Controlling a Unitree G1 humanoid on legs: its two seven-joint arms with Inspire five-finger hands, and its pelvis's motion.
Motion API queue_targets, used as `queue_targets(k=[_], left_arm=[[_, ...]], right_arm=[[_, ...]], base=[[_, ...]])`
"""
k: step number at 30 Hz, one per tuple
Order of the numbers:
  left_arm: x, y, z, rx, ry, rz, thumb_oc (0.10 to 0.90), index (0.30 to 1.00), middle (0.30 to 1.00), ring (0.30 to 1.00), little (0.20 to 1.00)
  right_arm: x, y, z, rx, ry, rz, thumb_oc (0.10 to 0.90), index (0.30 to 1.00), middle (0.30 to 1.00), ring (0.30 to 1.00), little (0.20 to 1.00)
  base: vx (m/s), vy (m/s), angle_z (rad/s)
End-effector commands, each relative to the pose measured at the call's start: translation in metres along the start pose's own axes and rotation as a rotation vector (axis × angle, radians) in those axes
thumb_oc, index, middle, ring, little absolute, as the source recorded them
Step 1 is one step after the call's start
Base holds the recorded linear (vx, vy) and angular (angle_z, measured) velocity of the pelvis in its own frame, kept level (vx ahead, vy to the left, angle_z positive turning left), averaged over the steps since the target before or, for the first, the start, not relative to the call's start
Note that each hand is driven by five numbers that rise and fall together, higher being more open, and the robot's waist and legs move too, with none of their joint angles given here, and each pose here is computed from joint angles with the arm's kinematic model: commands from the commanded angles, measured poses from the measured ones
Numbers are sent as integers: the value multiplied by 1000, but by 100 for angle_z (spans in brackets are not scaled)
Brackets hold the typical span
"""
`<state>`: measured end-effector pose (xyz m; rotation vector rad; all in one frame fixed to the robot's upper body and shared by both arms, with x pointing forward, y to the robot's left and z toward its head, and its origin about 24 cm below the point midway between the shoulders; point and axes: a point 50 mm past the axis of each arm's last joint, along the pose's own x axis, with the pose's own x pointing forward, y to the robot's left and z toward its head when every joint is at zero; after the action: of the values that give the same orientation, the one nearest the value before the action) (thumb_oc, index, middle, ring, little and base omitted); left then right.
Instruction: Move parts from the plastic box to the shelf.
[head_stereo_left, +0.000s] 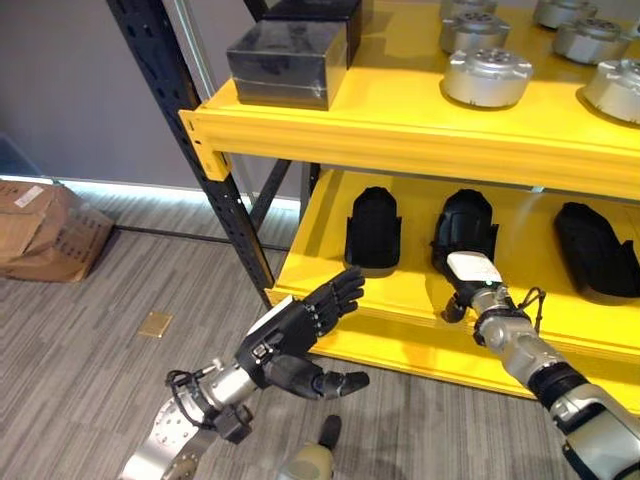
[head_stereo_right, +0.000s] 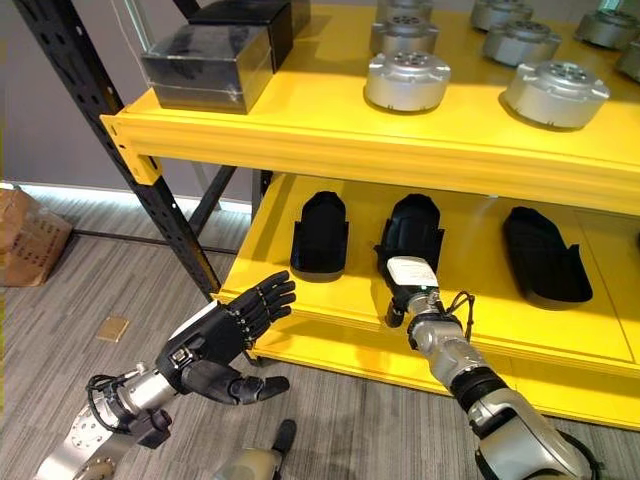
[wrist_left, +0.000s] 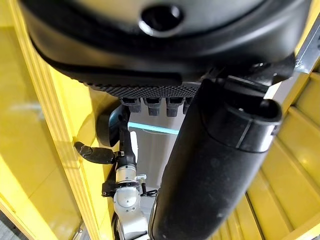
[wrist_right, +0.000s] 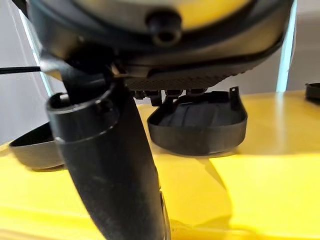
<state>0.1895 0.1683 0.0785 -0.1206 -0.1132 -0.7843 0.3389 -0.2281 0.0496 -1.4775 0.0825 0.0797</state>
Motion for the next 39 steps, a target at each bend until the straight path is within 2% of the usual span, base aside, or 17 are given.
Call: queue_targets(k=[1, 12, 27, 34, 39], left_arm=[[20, -11, 29, 12, -200, -113, 900, 1000, 1000, 1000, 1000], [23, -14, 25, 5, -174, -142, 900, 1000, 1000, 1000, 1000], [30, -14, 31, 37, -199, -168, 900, 1000, 1000, 1000, 1000], [34, -14, 35, 56, -206, -184, 900, 1000, 1000, 1000, 1000], [38, -14, 38, 64, -216, -191, 900, 1000, 1000, 1000, 1000]], right_arm=[[25, -80, -5, -100, 24, -282, 900, 1000, 1000, 1000, 1000], [29, -80, -27, -88, 159, -212, 900, 1000, 1000, 1000, 1000], [33, -80, -50, -51, 301, -32, 900, 1000, 1000, 1000, 1000], [30, -73, -65, 20, 404, 101, 900, 1000, 1000, 1000, 1000], [32, -79, -65, 66, 443, 122, 900, 1000, 1000, 1000, 1000]], base=[[36, -11, 4], [31, -14, 5], [-30, -7, -1], [-15, -21, 1], [-22, -9, 1]])
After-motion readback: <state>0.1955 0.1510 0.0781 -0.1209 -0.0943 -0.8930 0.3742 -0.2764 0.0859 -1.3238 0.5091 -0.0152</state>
